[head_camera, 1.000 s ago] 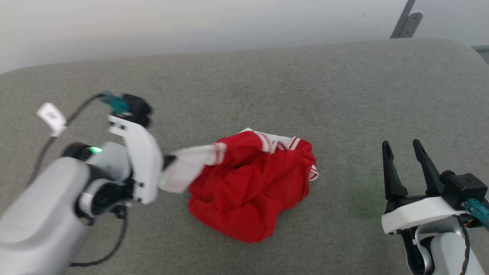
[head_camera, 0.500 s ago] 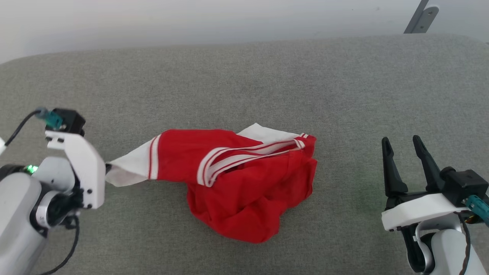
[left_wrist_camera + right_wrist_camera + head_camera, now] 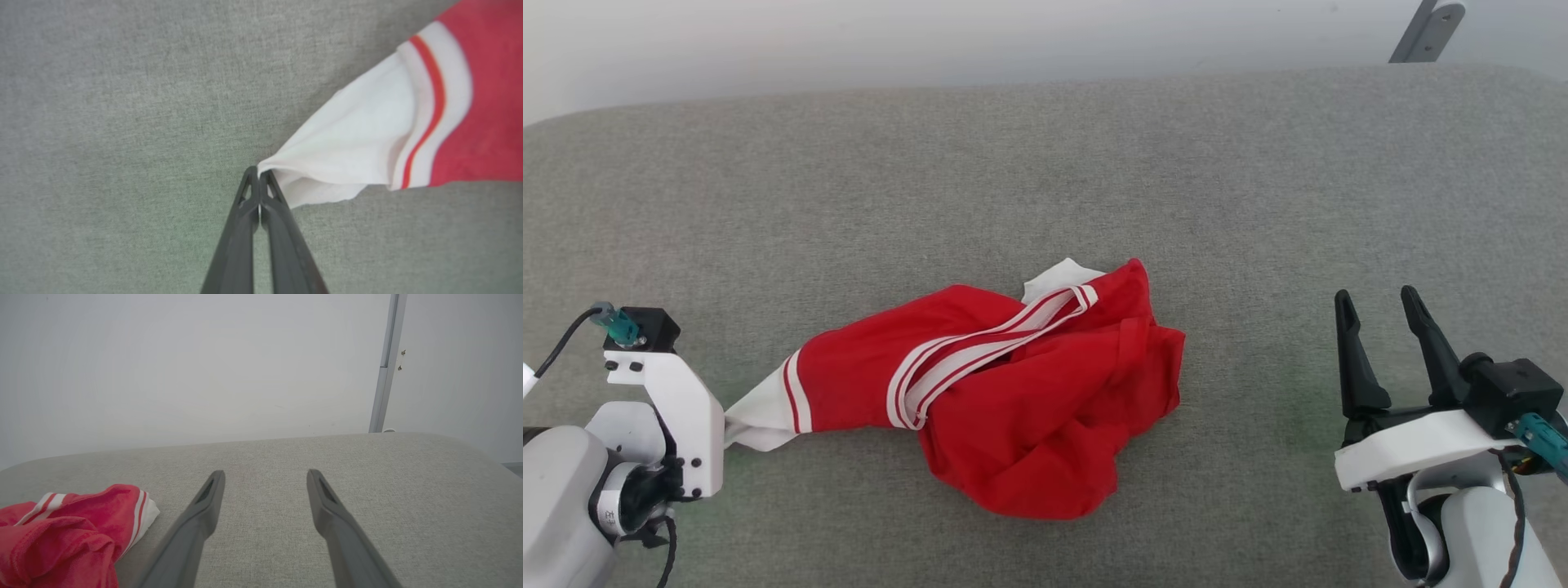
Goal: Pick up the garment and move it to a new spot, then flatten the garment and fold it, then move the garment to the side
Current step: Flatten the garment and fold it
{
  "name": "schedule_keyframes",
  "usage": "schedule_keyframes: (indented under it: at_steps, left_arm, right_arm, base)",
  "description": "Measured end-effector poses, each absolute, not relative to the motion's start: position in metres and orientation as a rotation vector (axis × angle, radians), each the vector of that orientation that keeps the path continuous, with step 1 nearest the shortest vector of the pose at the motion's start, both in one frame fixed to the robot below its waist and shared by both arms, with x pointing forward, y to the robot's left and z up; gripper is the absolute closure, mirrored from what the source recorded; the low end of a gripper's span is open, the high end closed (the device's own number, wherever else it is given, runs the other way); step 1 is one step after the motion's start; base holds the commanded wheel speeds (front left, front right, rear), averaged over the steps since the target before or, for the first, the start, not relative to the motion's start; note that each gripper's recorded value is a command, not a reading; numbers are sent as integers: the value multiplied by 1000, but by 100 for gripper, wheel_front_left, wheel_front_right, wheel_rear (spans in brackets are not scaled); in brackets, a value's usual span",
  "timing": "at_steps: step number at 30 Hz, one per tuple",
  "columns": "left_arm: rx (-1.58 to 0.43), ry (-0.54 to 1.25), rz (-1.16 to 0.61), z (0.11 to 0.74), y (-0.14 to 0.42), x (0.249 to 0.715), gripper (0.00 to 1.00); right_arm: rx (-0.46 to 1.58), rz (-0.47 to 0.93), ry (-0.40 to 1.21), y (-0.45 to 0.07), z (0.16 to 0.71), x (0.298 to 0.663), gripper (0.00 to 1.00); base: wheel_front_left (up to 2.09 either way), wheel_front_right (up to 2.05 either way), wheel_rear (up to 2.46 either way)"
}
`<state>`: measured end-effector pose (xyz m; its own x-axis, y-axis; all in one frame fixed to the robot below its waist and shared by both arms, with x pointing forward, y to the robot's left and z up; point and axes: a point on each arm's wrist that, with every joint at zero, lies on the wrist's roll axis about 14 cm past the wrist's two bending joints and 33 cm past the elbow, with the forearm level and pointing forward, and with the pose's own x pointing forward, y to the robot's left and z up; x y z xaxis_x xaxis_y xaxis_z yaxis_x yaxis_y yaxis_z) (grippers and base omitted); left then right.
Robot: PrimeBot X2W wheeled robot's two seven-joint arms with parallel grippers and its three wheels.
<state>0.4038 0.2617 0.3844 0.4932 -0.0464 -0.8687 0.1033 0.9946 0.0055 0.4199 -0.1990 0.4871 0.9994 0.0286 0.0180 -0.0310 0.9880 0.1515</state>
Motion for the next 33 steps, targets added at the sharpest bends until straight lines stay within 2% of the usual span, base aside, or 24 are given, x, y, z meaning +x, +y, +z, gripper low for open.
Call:
schedule_keyframes:
  at_steps: [1,2,3,4,5,13,19,28,33]
  left_arm:
    - [57,1048,-88,384,262,404,98]
    - [50,1037,-87,385,262,405,66]
    - [39,1024,-87,386,261,406,51]
    - [31,1010,-89,388,260,407,12]
    - [26,991,-90,392,259,409,0]
    - [-4,745,-107,439,254,426,0]
    - [-9,468,-105,487,254,431,0]
    - [-9,181,-43,527,268,407,0]
    - [-28,89,17,533,278,388,0]
  right_arm:
    - [153,32,-15,-198,487,420,0]
    - [154,35,-15,-197,487,421,0]
    - [160,41,-16,-195,488,421,0]
    - [160,49,-18,-193,489,421,0]
    - [160,56,-17,-191,490,422,0]
    - [164,134,-5,-169,494,421,0]
    - [173,256,62,-134,489,418,0]
    - [155,479,306,-76,458,399,0]
    - [74,587,491,-57,431,383,0]
  base:
    - [0,0,0]
    - [0,0,0]
    - [0,0,0]
    - [0,0,0]
    - [0,0,0]
    - [0,0,0]
    - [0,0,0]
    - [0,0,0]
    - [0,0,0]
